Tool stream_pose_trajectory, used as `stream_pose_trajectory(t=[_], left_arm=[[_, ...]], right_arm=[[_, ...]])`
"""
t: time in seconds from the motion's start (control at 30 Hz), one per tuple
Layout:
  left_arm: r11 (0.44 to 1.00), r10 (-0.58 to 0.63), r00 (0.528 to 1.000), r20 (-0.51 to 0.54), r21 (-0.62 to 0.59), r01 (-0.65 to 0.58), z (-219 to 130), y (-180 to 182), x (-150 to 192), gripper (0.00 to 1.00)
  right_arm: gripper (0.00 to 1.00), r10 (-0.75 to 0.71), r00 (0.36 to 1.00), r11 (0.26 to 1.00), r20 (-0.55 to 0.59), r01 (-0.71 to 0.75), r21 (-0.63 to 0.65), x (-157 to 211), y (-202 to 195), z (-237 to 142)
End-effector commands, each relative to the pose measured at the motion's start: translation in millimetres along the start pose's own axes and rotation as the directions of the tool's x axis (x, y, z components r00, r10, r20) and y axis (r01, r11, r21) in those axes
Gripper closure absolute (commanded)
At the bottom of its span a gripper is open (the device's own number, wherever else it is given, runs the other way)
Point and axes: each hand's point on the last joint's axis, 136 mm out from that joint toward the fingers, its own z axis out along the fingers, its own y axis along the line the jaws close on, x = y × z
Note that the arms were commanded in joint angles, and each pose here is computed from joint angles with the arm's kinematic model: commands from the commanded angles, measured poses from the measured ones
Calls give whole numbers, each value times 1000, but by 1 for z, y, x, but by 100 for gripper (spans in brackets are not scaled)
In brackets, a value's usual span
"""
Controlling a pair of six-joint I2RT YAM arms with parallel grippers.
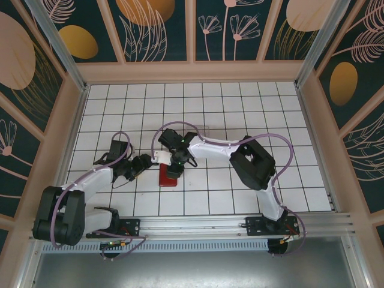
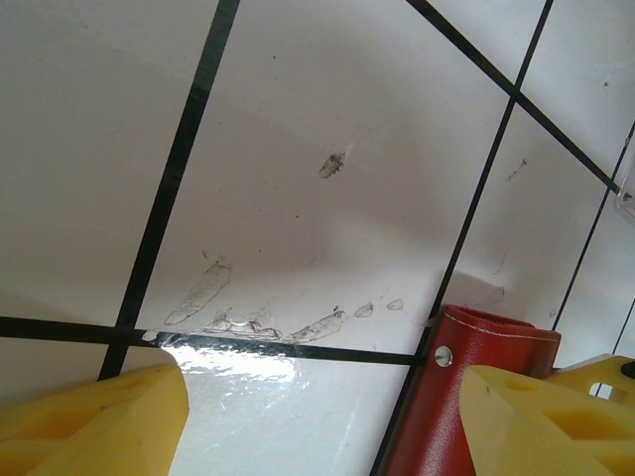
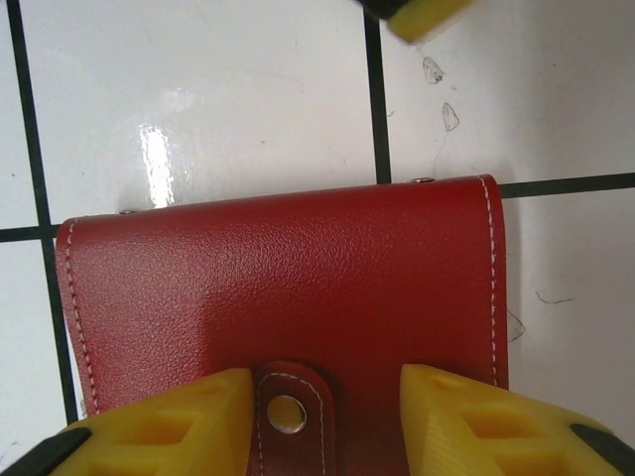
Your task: Take the credit cards out of the card holder
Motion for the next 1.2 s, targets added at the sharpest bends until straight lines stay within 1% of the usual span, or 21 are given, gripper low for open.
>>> stream_pose_trajectory(t=[0.0, 0.1, 0.17, 0.37, 0.5, 0.63, 0.8, 0.93, 1.03, 1.1, 1.17], left_arm=[[1000, 22, 1000, -19, -20, -22, 2, 3, 0, 27], [999, 32, 999, -31, 2, -32, 1, -2, 2, 29], [999, 41, 998, -40, 23, -40, 1, -8, 3, 31], [994, 89, 993, -83, 75, -83, 6, -30, 14, 40], [990, 124, 984, -131, 86, -113, 16, -41, 30, 41], [988, 137, 977, -165, 93, -123, 25, -43, 41, 42], [991, 128, 977, -171, 54, -120, 28, -35, 43, 42], [992, 127, 978, -167, 28, -124, 29, -31, 41, 42], [992, 127, 979, -162, 11, -127, 28, -29, 39, 42], [991, 130, 980, -153, 1, -131, 27, -29, 37, 42], [991, 130, 981, -143, -17, -134, 25, -27, 35, 41]], right_arm=[[62, -29, 996, 1000, -89, 29, 4, 17, 10, 11], [70, -17, 998, 1000, -66, 18, 9, 12, 11, 7], [72, -1, 999, 1000, -38, 1, 16, 8, 11, 4], [82, 50, 995, 998, 84, -53, 40, -1, 12, -10], [88, 73, 981, 996, 177, -80, 31, -10, 15, -21], [92, 82, 968, 995, 237, -93, 37, -13, 17, -27], [91, 75, 956, 994, 283, -95, 60, -12, 18, -36], [89, 76, 948, 991, 308, -104, 78, -10, 18, -48], [80, 96, 949, 988, 300, -129, 90, -2, 19, -53], [76, 125, 954, 983, 271, -156, 98, 9, 20, -55], [66, 168, 951, 972, 258, -204, 119, 16, 17, -59]])
